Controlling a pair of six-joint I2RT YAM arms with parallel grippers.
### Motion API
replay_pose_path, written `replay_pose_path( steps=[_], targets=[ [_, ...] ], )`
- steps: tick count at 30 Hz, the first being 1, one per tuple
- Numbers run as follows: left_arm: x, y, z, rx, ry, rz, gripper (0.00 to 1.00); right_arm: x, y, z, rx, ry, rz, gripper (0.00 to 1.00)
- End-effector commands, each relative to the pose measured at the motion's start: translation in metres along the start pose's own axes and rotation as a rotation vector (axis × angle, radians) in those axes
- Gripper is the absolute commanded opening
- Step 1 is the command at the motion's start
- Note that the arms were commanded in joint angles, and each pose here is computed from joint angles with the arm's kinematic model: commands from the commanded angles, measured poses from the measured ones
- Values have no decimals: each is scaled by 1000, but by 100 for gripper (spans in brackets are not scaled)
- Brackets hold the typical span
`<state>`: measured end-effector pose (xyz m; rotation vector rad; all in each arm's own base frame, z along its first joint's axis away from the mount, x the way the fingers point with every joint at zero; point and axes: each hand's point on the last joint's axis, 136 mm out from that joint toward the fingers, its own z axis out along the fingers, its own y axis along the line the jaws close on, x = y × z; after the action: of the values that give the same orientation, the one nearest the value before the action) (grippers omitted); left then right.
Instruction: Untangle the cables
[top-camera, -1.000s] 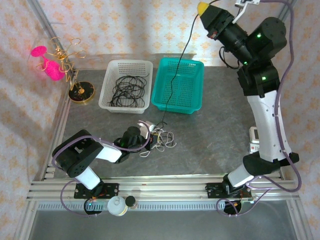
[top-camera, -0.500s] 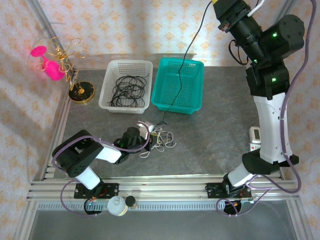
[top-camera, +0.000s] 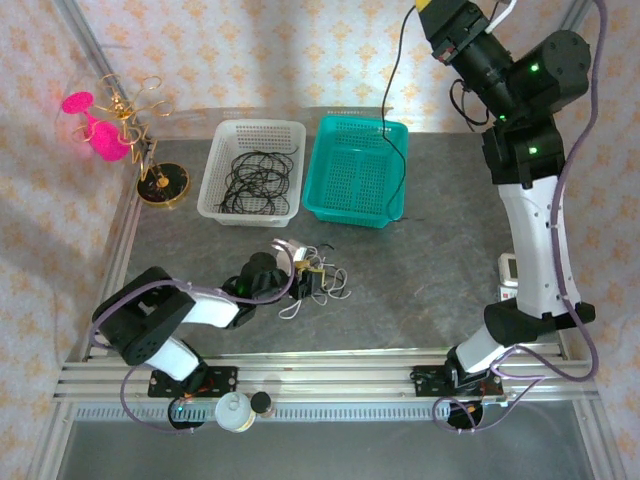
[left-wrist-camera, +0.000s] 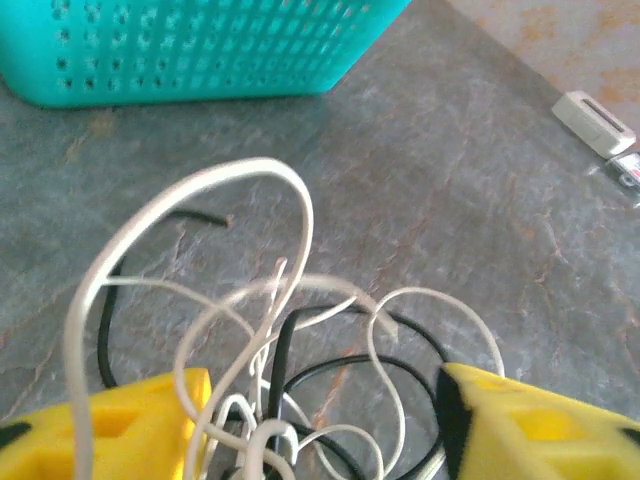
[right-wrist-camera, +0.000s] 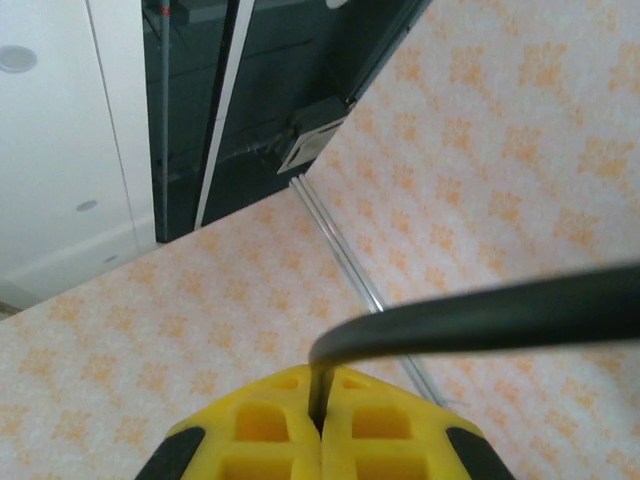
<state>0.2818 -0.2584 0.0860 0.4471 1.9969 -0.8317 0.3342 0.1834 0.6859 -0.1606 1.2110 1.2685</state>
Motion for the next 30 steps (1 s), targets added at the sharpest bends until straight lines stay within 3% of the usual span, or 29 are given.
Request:
replay_pose_path(
  steps=[1,7,8,11,18,25,30],
  targets=[
    [-25,-27,-11,91,-57,21,73,6,2,-2,-30,19,9,0],
    [-76,-79,-33,280,-105,70,85,33,-25,-4,16,73,42,0],
    [-88,-87,-39,303,-120,81,92,38,-27,-5,14,84,46,0],
    [-114,-92,-50,279,-161,82,99,53,-36,-6,17,129,62,0],
    [-154,-93,-65,181,-181,126,99,78,-45,-18,15,176,94,0],
    [-225,-88,-65,109,-260,145,99,106,-50,-31,-6,243,126,0],
    [-258,-112,-47,233,-256,226,99,114,-48,-40,-4,266,118,0]
  ],
)
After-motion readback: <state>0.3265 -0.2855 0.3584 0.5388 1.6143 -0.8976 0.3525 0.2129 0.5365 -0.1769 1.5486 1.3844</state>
